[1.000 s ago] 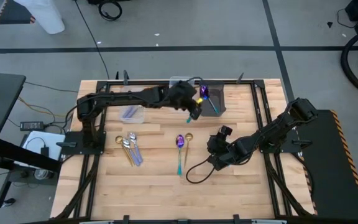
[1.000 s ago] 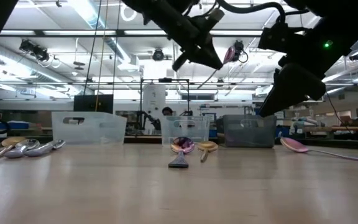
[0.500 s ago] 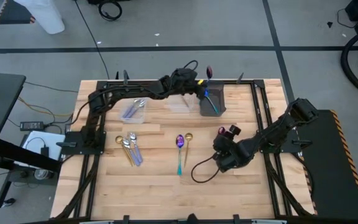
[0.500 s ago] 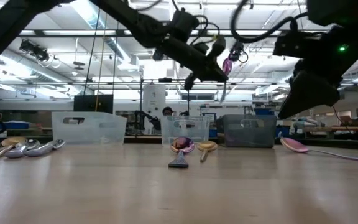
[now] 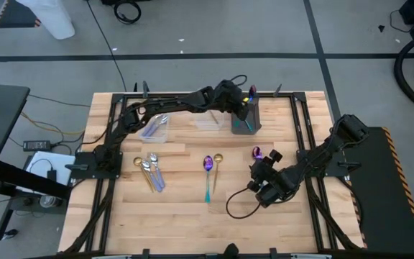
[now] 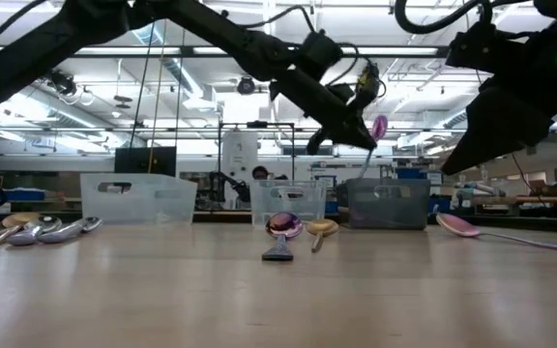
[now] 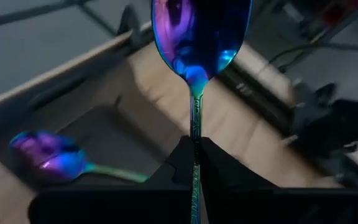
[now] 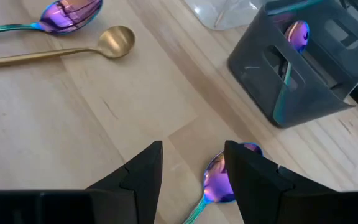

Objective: Sort silverware by color (type)
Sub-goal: Put the blue spoon into the black bin

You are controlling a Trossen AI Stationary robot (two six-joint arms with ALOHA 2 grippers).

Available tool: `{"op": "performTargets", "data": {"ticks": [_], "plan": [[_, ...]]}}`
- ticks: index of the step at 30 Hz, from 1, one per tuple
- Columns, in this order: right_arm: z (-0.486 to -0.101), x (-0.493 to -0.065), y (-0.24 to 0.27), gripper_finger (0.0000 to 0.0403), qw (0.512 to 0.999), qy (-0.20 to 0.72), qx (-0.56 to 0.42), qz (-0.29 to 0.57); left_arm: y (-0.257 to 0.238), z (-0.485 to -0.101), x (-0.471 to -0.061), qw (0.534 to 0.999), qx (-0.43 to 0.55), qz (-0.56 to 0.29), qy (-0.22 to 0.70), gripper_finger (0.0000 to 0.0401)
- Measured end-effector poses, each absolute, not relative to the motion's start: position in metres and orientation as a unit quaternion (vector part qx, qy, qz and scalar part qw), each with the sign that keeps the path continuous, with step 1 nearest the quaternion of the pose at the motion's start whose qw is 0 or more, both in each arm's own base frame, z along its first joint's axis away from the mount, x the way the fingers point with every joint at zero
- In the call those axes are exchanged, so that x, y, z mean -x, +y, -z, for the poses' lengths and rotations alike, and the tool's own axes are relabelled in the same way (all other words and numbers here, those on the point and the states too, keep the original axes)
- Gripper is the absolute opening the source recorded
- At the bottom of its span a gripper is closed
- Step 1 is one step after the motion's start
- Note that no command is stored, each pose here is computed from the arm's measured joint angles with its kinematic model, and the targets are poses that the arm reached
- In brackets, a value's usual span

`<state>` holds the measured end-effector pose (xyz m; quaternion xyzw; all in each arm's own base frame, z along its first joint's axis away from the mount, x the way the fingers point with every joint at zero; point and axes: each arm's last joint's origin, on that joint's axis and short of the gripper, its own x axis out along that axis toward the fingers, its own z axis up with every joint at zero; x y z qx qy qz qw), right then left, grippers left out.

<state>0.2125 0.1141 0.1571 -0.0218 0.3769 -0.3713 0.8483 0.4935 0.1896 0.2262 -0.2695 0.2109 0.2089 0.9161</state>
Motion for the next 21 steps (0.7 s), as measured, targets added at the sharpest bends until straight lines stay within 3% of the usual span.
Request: {"op": "performTargets", "data": {"ticks": [9,15,21], "plan": [[-0.157,-0.205,0.113,0.0183,0.834,0.403,0.051,0.373,0.193,-0.226,-0.493,0.900,0.289,-0.258,0.198,0.0018],[-0.177,-0.189,0.102,0.0183,0.797,0.409,0.071,0.439,0.182,-0.238,-0.500,0.927,0.241,-0.234,0.165,0.0018],[-0.205,-0.180,0.091,0.0183,0.812,0.361,0.044,0.456,0.172,-0.249,-0.506,0.955,0.178,-0.190,0.141,0.0018]]}}
